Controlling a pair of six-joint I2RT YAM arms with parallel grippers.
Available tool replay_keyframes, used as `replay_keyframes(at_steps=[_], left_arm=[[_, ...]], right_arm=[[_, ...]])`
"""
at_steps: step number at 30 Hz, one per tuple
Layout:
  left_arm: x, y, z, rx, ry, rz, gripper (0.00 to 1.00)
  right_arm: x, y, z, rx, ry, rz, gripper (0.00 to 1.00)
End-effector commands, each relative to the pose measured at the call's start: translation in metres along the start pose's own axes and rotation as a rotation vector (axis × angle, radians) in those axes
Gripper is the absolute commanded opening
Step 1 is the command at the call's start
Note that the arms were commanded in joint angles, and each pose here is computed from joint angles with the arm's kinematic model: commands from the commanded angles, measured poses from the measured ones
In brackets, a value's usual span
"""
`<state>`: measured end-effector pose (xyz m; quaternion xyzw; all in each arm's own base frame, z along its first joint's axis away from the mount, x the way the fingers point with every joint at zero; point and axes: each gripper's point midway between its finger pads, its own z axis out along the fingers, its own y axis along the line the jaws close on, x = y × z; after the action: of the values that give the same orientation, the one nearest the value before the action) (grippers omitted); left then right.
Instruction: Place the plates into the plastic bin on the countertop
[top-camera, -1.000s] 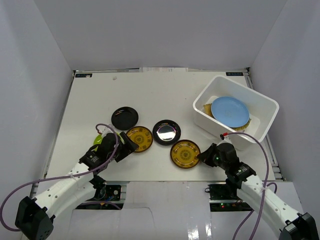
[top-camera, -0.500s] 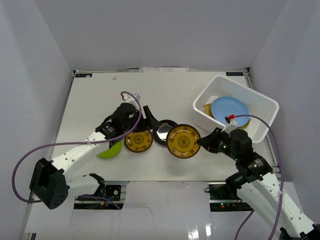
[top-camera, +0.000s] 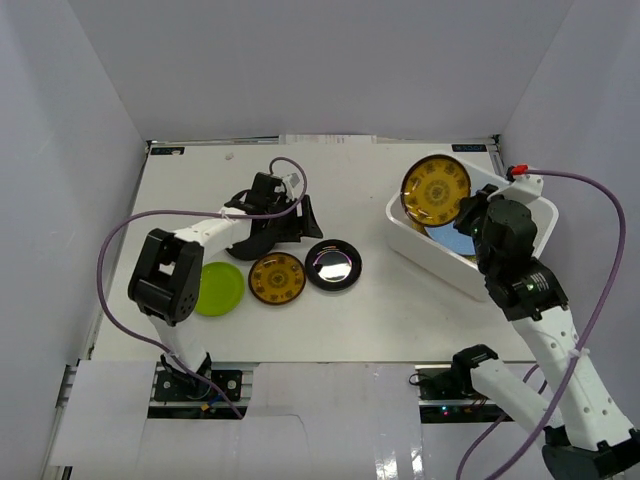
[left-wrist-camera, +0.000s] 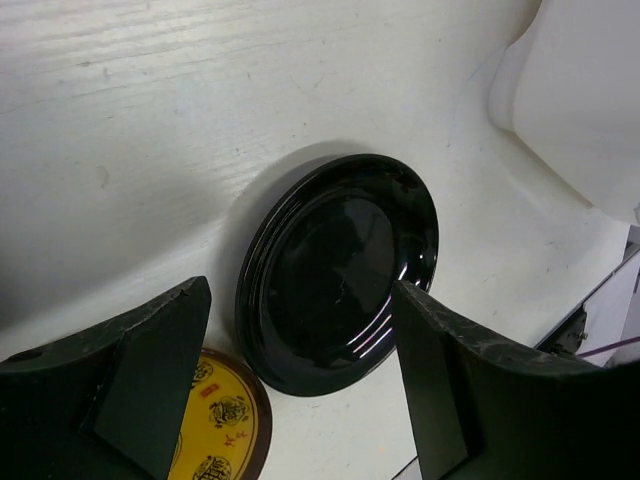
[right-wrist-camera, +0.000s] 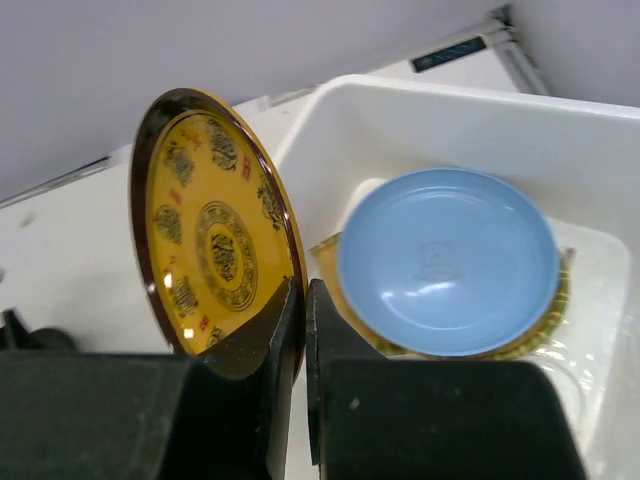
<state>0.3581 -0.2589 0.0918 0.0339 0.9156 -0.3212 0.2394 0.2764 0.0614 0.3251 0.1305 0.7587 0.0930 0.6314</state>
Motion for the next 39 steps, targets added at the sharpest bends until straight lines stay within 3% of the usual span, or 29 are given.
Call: replay_keyframes(at_steps=[1, 5, 16, 20, 23, 24, 27, 29, 30, 34, 39], left_arm=[[-0.001, -0.016, 0.002, 0.073, 0.056, 0.057, 0.83], [0.006, -0.009, 0.014, 0.072, 0.106, 0.052, 0.82], [0.028, 0.011, 0.037, 0.049, 0.191, 0.020, 0.69], [0.035, 0.015, 0.043, 0.043, 0.213, 0.006, 0.56], [0.039, 0.016, 0.047, 0.043, 0.223, 0.004, 0.52], [0.039, 0.017, 0.047, 0.040, 0.223, -0.001, 0.49], [0.040, 0.018, 0.047, 0.035, 0.222, -0.003, 0.42], [0.040, 0.018, 0.047, 0.034, 0.222, -0.002, 0.37], [0.039, 0.018, 0.047, 0.030, 0.219, -0.003, 0.25], [0.035, 0.017, 0.043, 0.024, 0.199, -0.001, 0.00], [0.024, -0.001, 0.033, 0.082, 0.146, 0.002, 0.00]], right_arm=[[-0.023, -0.045, 0.019, 0.174, -0.070, -0.008, 0.08], [-0.003, -0.106, 0.045, 0.247, 0.005, 0.093, 0.08], [0.087, -0.142, 0.065, 0.229, 0.162, 0.373, 0.08], [0.114, -0.156, 0.065, 0.278, 0.200, 0.410, 0.09], [0.123, -0.156, 0.065, 0.268, 0.219, 0.417, 0.29], [0.123, -0.156, 0.065, 0.268, 0.218, 0.415, 0.44], [0.112, -0.151, 0.063, 0.243, 0.191, 0.398, 0.72], [0.098, -0.144, 0.059, 0.213, 0.166, 0.379, 0.81], [0.094, -0.136, 0.057, 0.177, 0.165, 0.378, 0.83], [0.077, -0.109, 0.045, 0.058, 0.138, 0.369, 0.87], [0.093, -0.045, 0.019, -0.214, 0.170, 0.400, 0.88]])
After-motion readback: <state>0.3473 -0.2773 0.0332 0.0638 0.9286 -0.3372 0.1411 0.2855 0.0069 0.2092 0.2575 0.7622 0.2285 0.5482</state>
